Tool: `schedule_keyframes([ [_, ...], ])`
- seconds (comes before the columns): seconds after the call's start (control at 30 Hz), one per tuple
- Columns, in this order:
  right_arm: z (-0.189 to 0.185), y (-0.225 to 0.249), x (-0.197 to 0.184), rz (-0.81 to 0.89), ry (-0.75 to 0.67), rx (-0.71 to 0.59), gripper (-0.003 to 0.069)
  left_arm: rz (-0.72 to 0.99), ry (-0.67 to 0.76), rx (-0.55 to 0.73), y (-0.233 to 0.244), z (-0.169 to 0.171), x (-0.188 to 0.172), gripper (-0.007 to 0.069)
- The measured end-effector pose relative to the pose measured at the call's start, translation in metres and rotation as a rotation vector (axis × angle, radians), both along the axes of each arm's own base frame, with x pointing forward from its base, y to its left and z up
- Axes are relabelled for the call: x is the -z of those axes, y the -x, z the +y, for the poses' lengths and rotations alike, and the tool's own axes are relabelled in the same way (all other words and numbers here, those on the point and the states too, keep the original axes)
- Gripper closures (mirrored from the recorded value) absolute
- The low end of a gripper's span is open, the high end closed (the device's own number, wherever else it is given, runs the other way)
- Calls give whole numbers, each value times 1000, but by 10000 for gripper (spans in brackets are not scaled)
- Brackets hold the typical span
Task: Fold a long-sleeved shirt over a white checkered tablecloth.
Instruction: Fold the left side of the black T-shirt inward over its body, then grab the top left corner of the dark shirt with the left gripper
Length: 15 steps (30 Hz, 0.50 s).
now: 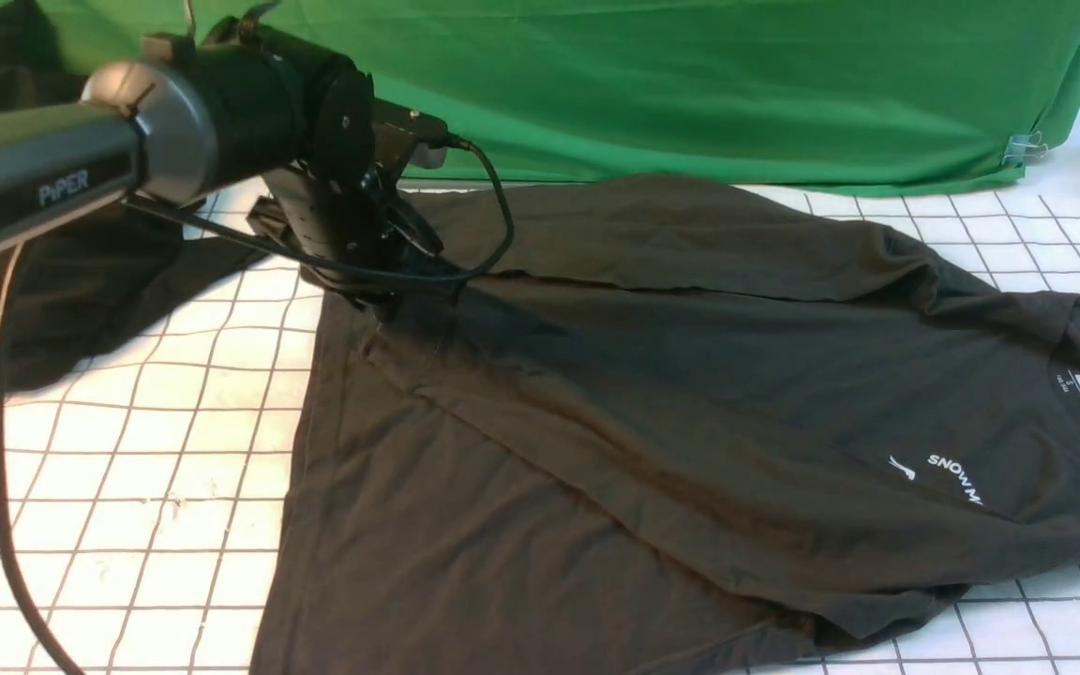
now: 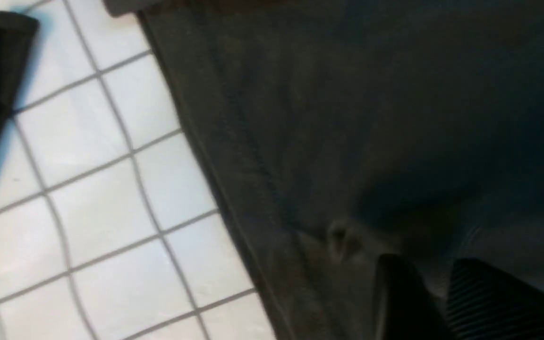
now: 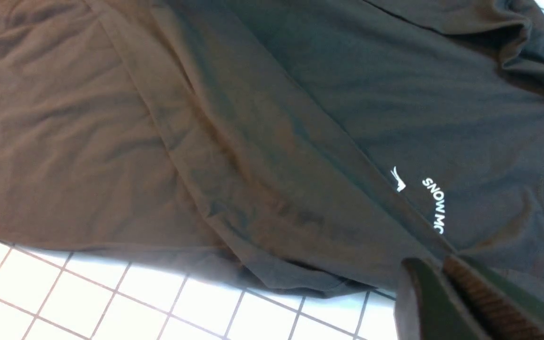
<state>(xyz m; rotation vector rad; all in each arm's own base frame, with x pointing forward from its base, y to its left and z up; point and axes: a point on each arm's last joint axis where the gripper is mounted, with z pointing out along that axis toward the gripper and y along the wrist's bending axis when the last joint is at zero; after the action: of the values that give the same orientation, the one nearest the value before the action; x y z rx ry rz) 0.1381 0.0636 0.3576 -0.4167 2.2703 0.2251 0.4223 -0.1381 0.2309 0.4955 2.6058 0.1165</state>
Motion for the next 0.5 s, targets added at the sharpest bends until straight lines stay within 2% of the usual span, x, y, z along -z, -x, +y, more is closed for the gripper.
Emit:
schedule_keyframes([
  [0.1, 0, 0, 0, 1, -2, 0, 602, -48, 1, -55, -7, 4, -12, 231],
  [0.23, 0, 0, 0, 1, -2, 0, 596, -123, 88, -184, -22, 21, -32, 110],
  [0.4, 0, 0, 0, 1, -3, 0, 596, -199, 199, -287, -55, 51, -38, 81],
  [0.5, 0, 0, 0, 2, -4, 0, 595, -210, 227, -323, -76, 63, -21, 77],
])
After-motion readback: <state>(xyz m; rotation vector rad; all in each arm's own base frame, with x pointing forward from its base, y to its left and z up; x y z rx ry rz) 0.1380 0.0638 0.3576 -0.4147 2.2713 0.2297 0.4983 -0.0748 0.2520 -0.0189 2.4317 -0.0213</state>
